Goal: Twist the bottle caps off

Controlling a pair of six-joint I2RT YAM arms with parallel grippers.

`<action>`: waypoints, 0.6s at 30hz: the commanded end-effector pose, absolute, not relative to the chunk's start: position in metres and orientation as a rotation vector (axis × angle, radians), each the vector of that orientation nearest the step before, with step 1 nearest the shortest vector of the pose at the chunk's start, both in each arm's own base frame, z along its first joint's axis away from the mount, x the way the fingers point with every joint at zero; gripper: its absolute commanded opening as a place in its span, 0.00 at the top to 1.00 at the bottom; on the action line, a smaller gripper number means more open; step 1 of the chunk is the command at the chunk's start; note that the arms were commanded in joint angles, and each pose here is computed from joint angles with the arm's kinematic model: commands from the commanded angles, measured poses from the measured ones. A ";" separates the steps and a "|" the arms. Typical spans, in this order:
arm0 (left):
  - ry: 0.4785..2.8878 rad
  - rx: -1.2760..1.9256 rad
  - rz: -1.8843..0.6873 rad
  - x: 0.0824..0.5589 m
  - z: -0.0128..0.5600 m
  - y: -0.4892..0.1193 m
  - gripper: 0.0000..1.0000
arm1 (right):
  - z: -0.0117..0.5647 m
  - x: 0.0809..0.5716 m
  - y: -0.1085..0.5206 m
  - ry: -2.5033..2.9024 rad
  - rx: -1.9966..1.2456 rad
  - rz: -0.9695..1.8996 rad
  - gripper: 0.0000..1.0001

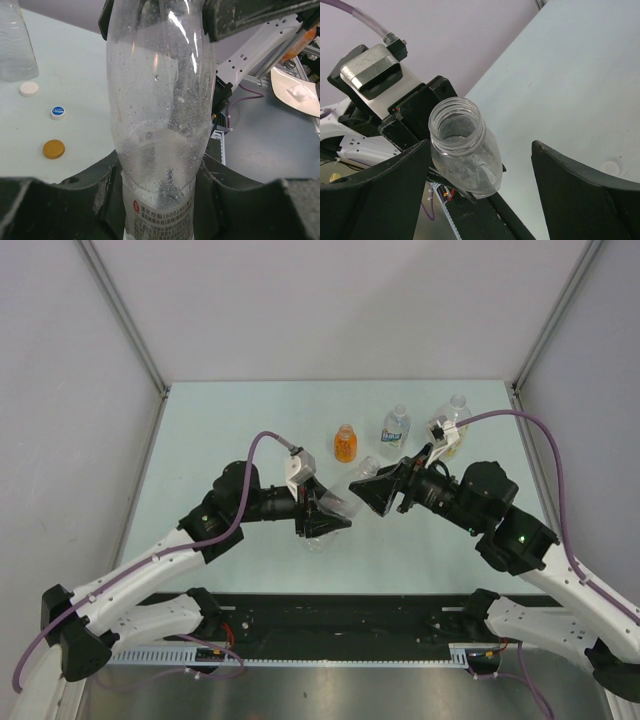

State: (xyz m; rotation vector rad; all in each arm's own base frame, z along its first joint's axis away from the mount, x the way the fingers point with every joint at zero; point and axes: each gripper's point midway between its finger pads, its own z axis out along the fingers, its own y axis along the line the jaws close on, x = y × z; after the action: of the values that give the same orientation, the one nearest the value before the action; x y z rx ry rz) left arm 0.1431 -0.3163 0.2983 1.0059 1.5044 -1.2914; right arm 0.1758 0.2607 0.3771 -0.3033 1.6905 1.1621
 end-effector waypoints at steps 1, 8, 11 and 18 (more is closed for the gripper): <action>1.392 1.037 -1.320 0.135 0.329 -0.318 0.96 | 0.381 0.169 0.269 1.664 -0.378 1.186 0.15; 1.401 1.043 -1.323 0.132 0.324 -0.318 0.91 | 0.379 0.169 0.275 1.663 -0.405 1.187 0.20; 1.406 1.053 -1.323 0.131 0.322 -0.318 0.90 | 0.382 0.170 0.273 1.649 -0.396 1.179 0.21; 1.417 1.080 -1.335 0.126 0.317 -0.319 0.90 | 0.391 0.169 0.279 1.606 -0.415 1.209 0.22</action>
State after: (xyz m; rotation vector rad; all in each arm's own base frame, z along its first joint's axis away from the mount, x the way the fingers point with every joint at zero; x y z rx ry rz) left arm 0.1355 -0.3178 0.2960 1.0338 1.5066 -1.3131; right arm 0.1714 0.2739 0.3738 -0.3858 1.6826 1.1803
